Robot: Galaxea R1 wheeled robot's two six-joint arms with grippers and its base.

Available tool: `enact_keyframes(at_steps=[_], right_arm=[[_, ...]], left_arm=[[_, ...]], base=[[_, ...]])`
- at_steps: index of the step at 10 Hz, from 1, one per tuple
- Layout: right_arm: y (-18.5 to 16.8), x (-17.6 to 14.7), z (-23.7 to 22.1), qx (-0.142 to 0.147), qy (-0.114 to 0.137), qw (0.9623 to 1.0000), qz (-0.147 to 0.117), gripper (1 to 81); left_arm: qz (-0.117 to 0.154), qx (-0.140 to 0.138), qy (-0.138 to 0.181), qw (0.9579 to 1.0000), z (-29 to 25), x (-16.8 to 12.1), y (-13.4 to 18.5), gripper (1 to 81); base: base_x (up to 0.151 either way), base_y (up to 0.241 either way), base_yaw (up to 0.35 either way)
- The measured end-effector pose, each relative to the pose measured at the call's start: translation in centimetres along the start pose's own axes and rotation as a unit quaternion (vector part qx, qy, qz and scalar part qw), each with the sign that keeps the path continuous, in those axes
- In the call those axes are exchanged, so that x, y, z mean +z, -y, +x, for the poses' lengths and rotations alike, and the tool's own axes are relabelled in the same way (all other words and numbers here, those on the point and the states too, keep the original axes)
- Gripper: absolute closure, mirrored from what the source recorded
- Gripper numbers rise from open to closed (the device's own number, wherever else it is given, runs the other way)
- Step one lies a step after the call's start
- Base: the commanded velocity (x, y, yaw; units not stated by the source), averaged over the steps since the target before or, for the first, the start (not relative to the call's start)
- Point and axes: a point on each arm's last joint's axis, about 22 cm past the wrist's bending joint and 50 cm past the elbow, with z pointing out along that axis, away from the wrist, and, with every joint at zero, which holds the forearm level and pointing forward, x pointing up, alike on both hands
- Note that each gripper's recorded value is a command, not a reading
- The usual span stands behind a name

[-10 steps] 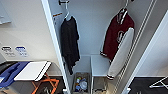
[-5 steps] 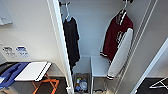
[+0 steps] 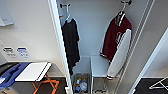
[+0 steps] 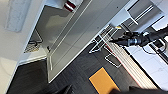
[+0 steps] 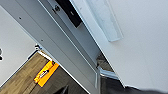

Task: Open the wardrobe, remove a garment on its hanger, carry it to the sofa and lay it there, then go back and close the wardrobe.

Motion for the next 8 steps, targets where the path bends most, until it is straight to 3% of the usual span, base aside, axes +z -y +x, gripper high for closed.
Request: enact_keyframes(at_steps=[4, 8], right_arm=[[-3.0, 1.6, -5.9, 0.031, 0.02, 0.9988, -0.031, 1.0], [-3.2, 4.5, -13.9, 0.082, 0.053, 0.9938, -0.053, 1.0]], left_arm=[[0.036, -0.041, 0.025, 0.9982, -6.6, 3.9, 5.1, 1.0], [0.054, -0.072, 0.027, 0.9956, -10.9, 9.0, 7.7, 1.0]], base=[[0.0, 0.0, 0.0], [0.0, 0.0, 0.0]])
